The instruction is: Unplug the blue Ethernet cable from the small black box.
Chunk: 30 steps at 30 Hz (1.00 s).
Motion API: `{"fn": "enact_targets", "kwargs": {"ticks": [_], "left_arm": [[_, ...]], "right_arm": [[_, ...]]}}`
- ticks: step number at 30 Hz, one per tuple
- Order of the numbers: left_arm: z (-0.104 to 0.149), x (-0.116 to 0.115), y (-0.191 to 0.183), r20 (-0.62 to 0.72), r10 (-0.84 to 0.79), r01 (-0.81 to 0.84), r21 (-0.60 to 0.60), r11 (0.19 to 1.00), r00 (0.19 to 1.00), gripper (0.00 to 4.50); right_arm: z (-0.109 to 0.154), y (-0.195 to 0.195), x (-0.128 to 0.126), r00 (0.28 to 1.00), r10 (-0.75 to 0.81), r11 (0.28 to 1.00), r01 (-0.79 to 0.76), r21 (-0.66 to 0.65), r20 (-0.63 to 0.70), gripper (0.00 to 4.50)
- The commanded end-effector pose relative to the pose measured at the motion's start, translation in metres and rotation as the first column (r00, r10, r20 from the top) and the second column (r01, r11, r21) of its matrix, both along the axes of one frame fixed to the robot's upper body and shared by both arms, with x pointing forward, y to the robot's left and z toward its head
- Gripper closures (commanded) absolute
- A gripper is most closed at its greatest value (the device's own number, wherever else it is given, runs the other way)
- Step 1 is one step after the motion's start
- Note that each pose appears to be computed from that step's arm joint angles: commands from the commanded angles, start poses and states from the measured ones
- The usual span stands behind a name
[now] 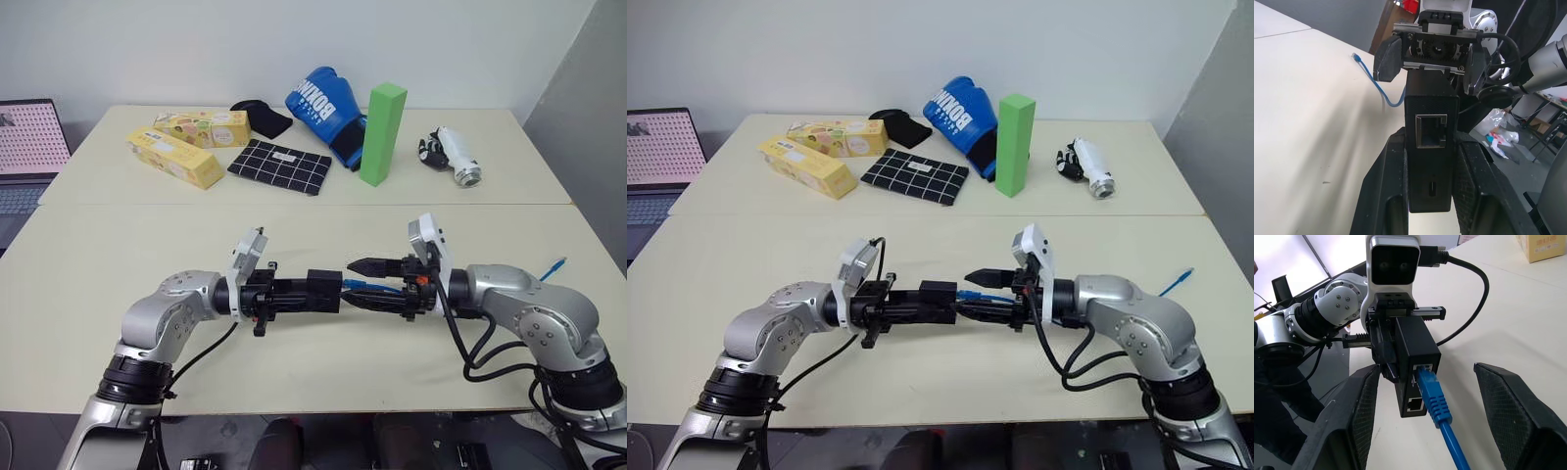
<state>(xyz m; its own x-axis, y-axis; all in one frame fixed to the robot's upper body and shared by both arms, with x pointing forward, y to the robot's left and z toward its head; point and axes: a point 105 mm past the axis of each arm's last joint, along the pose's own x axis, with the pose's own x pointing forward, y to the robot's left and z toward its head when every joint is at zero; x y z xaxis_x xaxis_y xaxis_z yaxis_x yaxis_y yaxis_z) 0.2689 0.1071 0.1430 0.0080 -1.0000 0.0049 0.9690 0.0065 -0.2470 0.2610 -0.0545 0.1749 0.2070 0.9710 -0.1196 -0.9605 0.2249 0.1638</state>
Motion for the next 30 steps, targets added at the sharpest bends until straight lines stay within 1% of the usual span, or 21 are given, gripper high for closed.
{"fn": "enact_targets", "kwargs": {"ticks": [1, 2, 3, 4, 11, 14, 17, 26, 30], "left_arm": [[0.01, -0.002, 0.001, 0.046, -0.002, 0.003, -0.022, 1.0, 0.999, 3.72], [0.01, -0.002, 0.0, 0.046, -0.002, 0.003, -0.022, 1.0, 0.999, 3.72], [0.01, -0.002, 0.0, 0.047, -0.001, 0.003, -0.023, 1.0, 0.999, 3.72], [0.01, -0.002, 0.0, 0.047, -0.001, 0.002, -0.024, 1.0, 0.999, 3.72], [0.012, -0.001, -0.001, 0.049, 0.005, -0.003, -0.033, 0.999, 0.999, 3.72], [0.012, -0.001, -0.002, 0.05, 0.003, -0.002, -0.036, 0.999, 0.999, 3.72], [0.012, -0.002, -0.003, 0.049, -0.006, 0.008, -0.035, 0.999, 0.999, 3.72], [0.01, -0.012, -0.003, 0.054, -0.052, 0.054, -0.019, 0.998, 0.997, 3.72], [0.007, -0.014, -0.002, 0.058, -0.047, 0.048, -0.011, 0.999, 0.997, 3.72]], "right_arm": [[0.007, -0.001, 0.001, 1.0, 0.0, 1.0, 0.0, 0.014, 0.027, 1.27], [0.007, -0.001, 0.001, 1.0, 0.001, 1.0, -0.001, 0.013, 0.025, 1.27], [0.007, -0.001, 0.001, 1.0, 0.002, 1.0, -0.002, 0.012, 0.023, 1.64], [0.006, -0.001, 0.001, 1.0, 0.003, 1.0, -0.003, 0.008, 0.023, 1.79], [0.003, -0.004, 0.001, 0.999, 0.02, 0.999, -0.019, -0.032, 0.037, 3.34], [0.002, -0.005, 0.0, 0.999, 0.039, 0.998, -0.038, -0.043, 0.038, 3.96], [0.003, -0.005, -0.001, 0.998, 0.048, 0.998, -0.046, -0.042, 0.035, 4.38], [0.004, -0.006, 0.0, 0.997, 0.072, 0.996, -0.072, -0.043, -0.009, 4.41], [0.002, -0.01, 0.002, 0.996, 0.066, 0.997, -0.069, -0.043, -0.064, 4.41]]}}
